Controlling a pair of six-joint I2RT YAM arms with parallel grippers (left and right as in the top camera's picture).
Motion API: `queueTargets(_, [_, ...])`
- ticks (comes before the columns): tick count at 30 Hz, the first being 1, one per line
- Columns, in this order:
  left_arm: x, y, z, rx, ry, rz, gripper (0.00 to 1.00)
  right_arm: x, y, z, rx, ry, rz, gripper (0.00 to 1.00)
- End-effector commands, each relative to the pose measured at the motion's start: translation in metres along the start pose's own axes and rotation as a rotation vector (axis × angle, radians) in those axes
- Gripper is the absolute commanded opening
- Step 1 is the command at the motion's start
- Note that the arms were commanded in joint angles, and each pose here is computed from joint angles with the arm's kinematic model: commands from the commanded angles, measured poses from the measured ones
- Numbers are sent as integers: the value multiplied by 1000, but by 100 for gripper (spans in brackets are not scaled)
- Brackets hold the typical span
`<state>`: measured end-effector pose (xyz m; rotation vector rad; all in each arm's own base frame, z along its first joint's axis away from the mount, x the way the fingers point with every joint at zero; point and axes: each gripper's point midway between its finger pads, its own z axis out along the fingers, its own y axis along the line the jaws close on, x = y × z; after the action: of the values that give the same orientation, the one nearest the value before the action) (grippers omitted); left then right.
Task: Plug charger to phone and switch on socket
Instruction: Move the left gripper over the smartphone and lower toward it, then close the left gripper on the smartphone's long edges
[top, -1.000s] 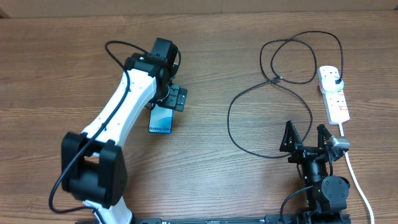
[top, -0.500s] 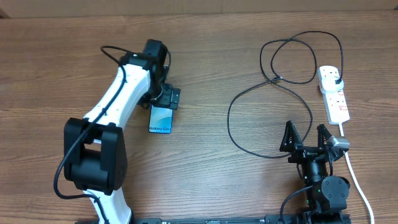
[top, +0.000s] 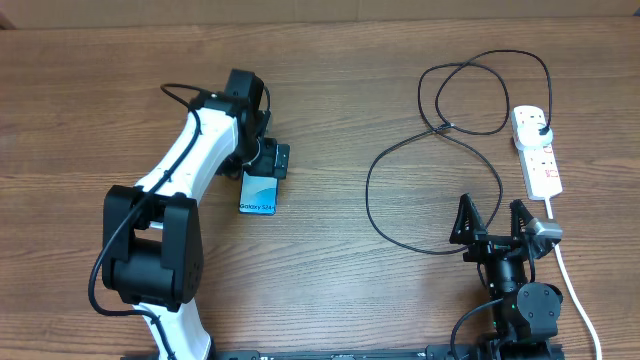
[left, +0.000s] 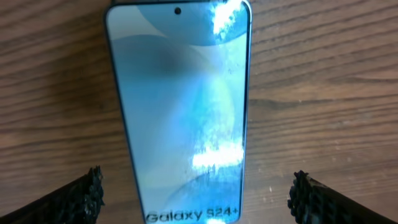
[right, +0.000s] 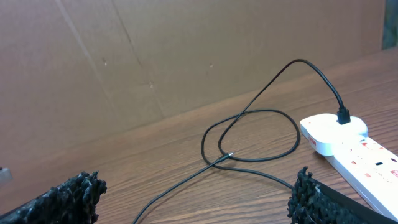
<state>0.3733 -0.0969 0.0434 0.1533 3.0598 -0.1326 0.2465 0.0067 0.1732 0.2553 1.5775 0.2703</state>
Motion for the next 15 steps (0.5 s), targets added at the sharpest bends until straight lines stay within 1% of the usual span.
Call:
queueTargets(1, [13, -1, 20, 11, 30, -39, 100, 3, -1, 0, 0, 1, -11, 100])
queueTargets(7, [19, -1, 32, 9, 30, -31, 100, 3, -1, 0, 0, 1, -11, 100])
queueTargets(15, [10, 7, 36, -35, -19, -29, 100, 3, -1, 0, 0, 1, -11, 100])
